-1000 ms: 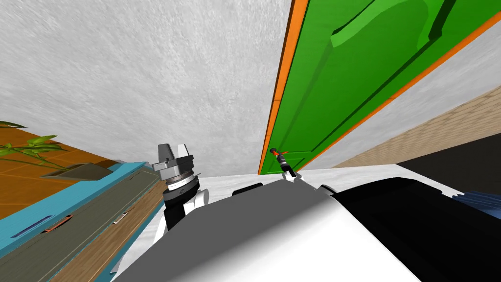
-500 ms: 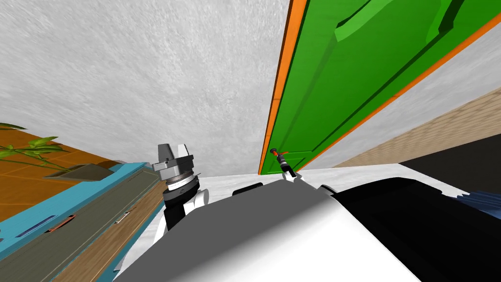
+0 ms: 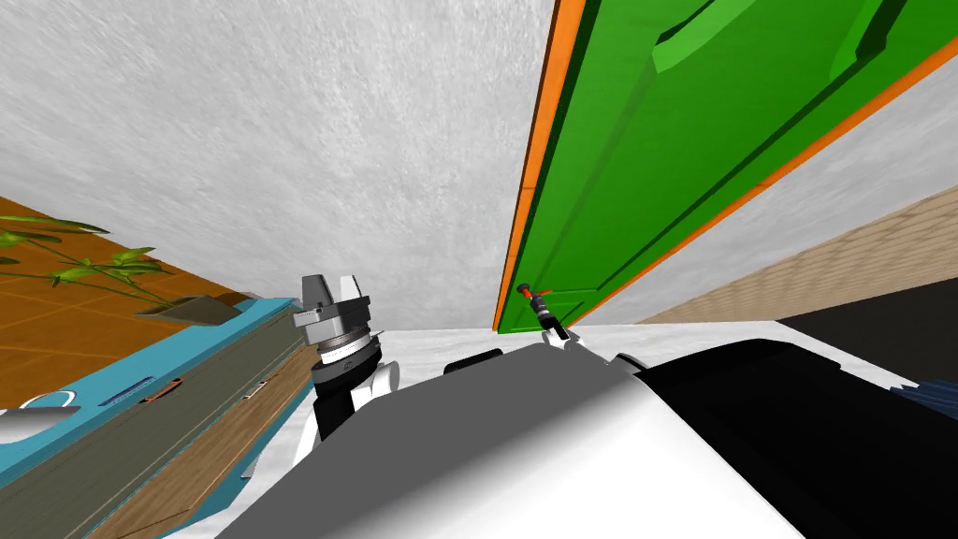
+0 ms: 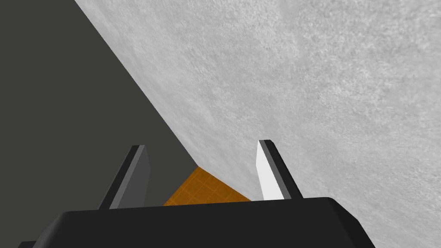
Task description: Pull the door open
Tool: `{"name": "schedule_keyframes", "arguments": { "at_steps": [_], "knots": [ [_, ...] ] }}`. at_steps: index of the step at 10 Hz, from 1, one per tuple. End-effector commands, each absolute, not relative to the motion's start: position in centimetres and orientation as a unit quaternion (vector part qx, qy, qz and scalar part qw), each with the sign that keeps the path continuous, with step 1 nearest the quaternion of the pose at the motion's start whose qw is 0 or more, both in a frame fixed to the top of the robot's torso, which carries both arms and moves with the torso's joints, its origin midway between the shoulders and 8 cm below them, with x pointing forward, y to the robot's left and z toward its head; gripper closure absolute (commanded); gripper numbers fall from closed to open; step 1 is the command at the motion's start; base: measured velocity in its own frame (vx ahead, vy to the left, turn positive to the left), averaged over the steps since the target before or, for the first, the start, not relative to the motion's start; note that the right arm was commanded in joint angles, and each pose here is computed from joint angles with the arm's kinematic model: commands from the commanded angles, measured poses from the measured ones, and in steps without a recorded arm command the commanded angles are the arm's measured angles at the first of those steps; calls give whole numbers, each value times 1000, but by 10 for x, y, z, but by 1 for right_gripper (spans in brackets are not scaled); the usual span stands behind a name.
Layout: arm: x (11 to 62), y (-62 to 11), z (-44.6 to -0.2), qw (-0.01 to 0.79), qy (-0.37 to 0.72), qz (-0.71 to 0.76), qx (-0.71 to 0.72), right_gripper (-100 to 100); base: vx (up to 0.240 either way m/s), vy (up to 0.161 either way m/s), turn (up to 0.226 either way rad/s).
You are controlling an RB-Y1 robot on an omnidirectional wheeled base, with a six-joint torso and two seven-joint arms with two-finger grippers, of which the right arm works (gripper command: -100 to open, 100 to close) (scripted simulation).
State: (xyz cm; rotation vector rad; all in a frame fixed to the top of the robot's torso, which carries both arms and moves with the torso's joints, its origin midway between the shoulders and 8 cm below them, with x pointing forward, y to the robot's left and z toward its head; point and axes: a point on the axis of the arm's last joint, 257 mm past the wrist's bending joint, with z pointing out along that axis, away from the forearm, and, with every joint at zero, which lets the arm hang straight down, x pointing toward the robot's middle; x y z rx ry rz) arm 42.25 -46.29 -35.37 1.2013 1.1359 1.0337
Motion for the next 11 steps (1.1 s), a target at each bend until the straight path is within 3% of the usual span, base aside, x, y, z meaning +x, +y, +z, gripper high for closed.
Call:
{"name": "schedule_keyframes", "arguments": {
  "at_steps": [1, 11],
  "knots": [
    [415, -461, -355, 555, 491, 443, 505, 100, -196, -37, 145],
    [370, -462, -357, 530, 518, 466, 482, 100, -200, -67, 144]
  ]
}}
